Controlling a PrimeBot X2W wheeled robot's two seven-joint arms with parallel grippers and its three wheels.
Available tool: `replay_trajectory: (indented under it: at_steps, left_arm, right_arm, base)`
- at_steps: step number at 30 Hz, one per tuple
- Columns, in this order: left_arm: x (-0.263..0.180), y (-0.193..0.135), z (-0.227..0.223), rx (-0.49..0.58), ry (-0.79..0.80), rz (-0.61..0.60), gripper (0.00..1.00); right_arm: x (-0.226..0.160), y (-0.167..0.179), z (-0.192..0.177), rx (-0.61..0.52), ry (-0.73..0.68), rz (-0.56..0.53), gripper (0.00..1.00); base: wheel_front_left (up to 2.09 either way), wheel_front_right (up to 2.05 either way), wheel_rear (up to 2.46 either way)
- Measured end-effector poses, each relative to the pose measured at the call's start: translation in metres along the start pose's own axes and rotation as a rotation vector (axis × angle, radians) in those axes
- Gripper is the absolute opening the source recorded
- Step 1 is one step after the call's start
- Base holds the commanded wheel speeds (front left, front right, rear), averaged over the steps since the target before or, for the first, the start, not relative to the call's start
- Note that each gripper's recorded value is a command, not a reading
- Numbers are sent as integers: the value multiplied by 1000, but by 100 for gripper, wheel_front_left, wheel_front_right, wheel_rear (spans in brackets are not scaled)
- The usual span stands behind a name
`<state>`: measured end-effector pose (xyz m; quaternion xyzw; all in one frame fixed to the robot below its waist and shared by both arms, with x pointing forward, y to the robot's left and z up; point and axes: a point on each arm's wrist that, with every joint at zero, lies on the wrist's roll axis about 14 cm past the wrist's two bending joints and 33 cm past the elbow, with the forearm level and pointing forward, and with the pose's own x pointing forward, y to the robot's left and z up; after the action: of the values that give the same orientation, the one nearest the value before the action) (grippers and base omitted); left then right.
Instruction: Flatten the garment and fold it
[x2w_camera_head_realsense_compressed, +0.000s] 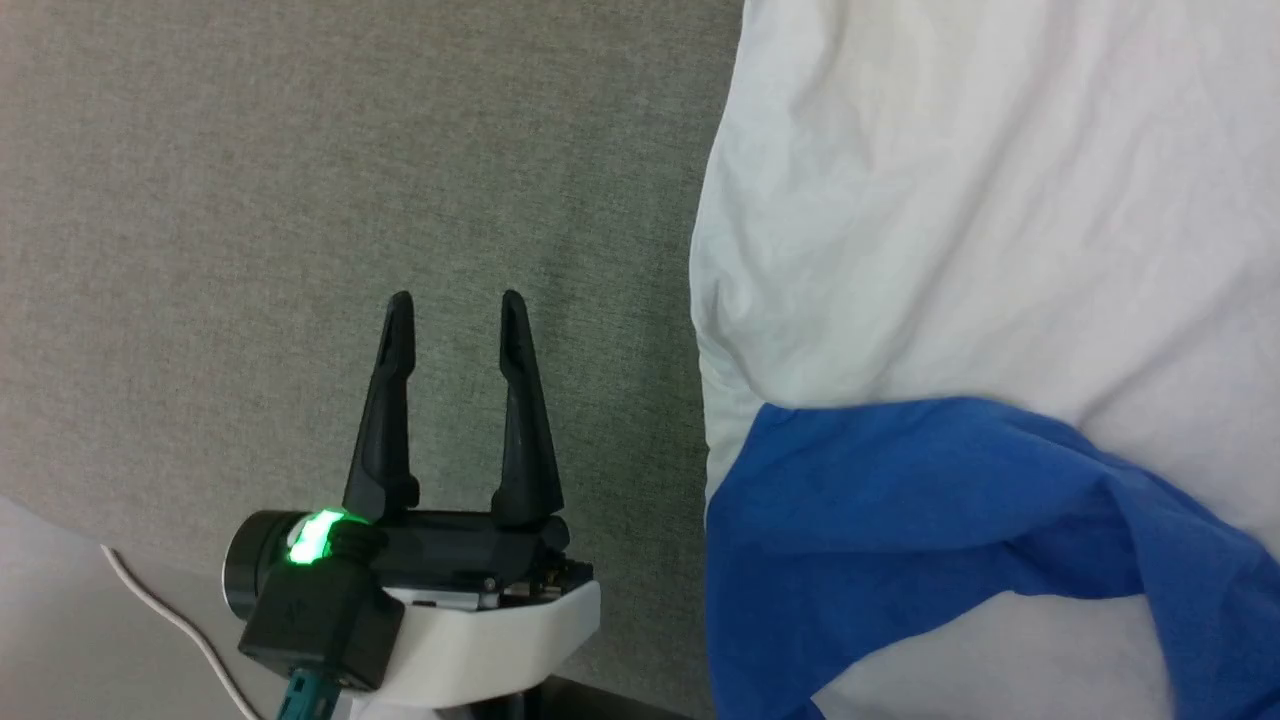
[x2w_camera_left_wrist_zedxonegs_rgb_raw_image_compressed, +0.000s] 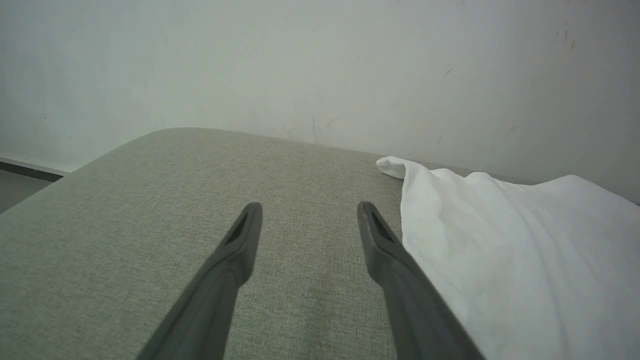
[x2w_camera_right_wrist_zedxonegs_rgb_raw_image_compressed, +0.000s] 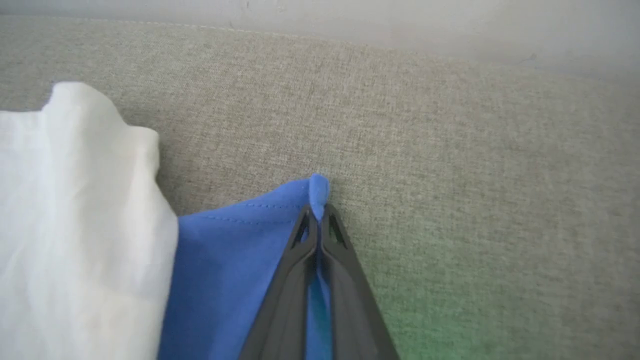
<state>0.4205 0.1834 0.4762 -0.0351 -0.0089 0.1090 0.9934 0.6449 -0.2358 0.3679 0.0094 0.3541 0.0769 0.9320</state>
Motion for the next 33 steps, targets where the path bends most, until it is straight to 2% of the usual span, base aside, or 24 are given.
replay_trajectory:
  at_steps: [4,9,14,17,24,29,33]
  left_arm:
    - [0,1,3,1,-11,-6,100]
    - [-3,7,14,16,-37,-13,100]
    - [-14,16,30,23,-55,-26,100]
    - [-21,21,41,22,-63,-37,100]
    - [-38,21,65,-26,-100,-65,100]
    - [-51,22,79,-50,-131,-80,100]
    - [-61,26,89,-64,-155,-88,100]
  right_arm:
    - [-8,6,14,28,-78,16,0]
    - [-40,8,52,95,-229,43,0]
    - [-103,-27,94,141,-394,-30,0]
    - [-146,-58,105,178,-465,-103,0]
    - [-246,-134,82,284,-545,-302,0]
    - [-320,-186,40,353,-580,-476,0]
    - [-364,-208,5,416,-597,-564,0]
  base:
    - [0,0,0]
    - [0,0,0]
    - [0,0,0]
    - [0,0,0]
    - [0,0,0]
    - [0,0,0]
    - [0,0,0]
